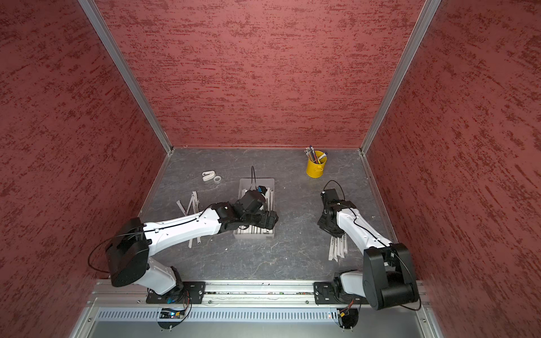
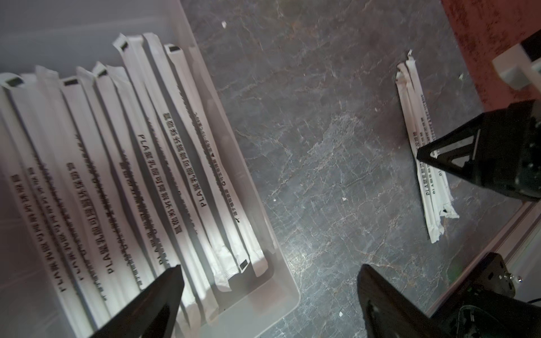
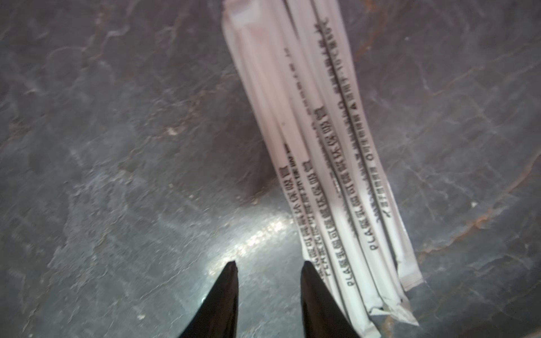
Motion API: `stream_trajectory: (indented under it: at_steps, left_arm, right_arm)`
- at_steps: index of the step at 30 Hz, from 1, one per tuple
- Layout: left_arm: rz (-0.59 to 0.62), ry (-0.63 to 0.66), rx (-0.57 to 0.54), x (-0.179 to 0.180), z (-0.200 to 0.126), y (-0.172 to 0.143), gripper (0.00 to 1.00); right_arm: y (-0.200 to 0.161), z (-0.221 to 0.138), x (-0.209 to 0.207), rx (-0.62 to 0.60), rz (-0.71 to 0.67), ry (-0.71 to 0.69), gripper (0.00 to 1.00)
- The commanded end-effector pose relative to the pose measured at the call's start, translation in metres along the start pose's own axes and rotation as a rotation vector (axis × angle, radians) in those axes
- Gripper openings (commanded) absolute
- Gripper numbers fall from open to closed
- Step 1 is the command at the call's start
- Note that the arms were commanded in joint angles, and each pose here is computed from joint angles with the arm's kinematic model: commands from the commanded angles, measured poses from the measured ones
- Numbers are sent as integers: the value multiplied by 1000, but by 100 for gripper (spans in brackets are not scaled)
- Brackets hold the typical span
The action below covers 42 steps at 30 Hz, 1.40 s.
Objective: Put the straws into the storage box
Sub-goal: Pick up the straw from the center of the board.
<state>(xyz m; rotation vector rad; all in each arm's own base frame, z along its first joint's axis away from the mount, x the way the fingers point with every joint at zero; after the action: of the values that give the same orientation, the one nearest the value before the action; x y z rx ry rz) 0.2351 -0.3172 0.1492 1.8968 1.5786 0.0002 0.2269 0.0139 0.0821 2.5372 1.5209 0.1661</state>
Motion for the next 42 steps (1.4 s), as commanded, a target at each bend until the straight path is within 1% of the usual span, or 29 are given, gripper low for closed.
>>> stream_trajectory:
  at_steps: [1,5,10,12,16,18,20,25,27,28,31,33,36,39,42]
  left_arm:
    - [10,-54,-12,-15,-1,7,95]
    - [14,-31,-10,-9,1,6,95]
    - [5,-19,-15,-2,1,7,95]
    - [0,-16,-18,0,1,9,96]
    - [-7,0,-28,5,-1,13,96]
    - [-15,13,-31,11,-3,15,96]
    - [-23,26,-37,17,-7,16,96]
    - [-67,54,-59,40,-17,19,96]
    - [-100,67,-67,53,-21,21,96]
    - [-117,72,-71,60,-23,22,96]
    - [-168,85,-87,79,-30,25,96]
    - [-197,98,-100,91,-35,26,96]
    - [-227,120,-118,107,-44,29,96]
    - [-268,171,-136,125,-54,31,96]
    - [-326,215,-143,144,-62,31,95]
  right_arm:
    - [12,10,-1,-42,10,-1,38]
    - [14,22,-1,-28,12,-15,37]
    - [16,27,13,-24,-17,39,24]
    - [14,23,29,-35,-76,40,19]
    - [5,23,62,-38,-194,19,13]
    - [2,24,77,-27,-235,23,12]
    - [0,24,82,-25,-248,25,12]
    - [3,25,81,-34,-258,5,21]
    - [2,28,81,-28,-261,4,21]
    - [2,29,81,-29,-261,6,21]
    - [2,29,86,-32,-265,27,15]
    - [4,23,92,-49,-284,45,11]
    - [11,1,107,-98,-324,73,8]
    - [15,-38,135,-159,-381,145,7]
    - [11,-82,175,-204,-463,235,6]
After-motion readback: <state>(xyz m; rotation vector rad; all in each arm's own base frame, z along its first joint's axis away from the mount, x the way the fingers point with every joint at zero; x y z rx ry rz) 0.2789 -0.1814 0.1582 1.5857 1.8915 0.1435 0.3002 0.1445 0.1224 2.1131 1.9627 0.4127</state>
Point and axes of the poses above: each gripper's point midway between its finger pads, its own z axis out along the fingers, its own x axis along the line the jaws close on, y = z × x, the point moved 4 cm from there along -z, back along the fingers, and after that the axes turned 9 degrees about -z, right-handed, at the moved point
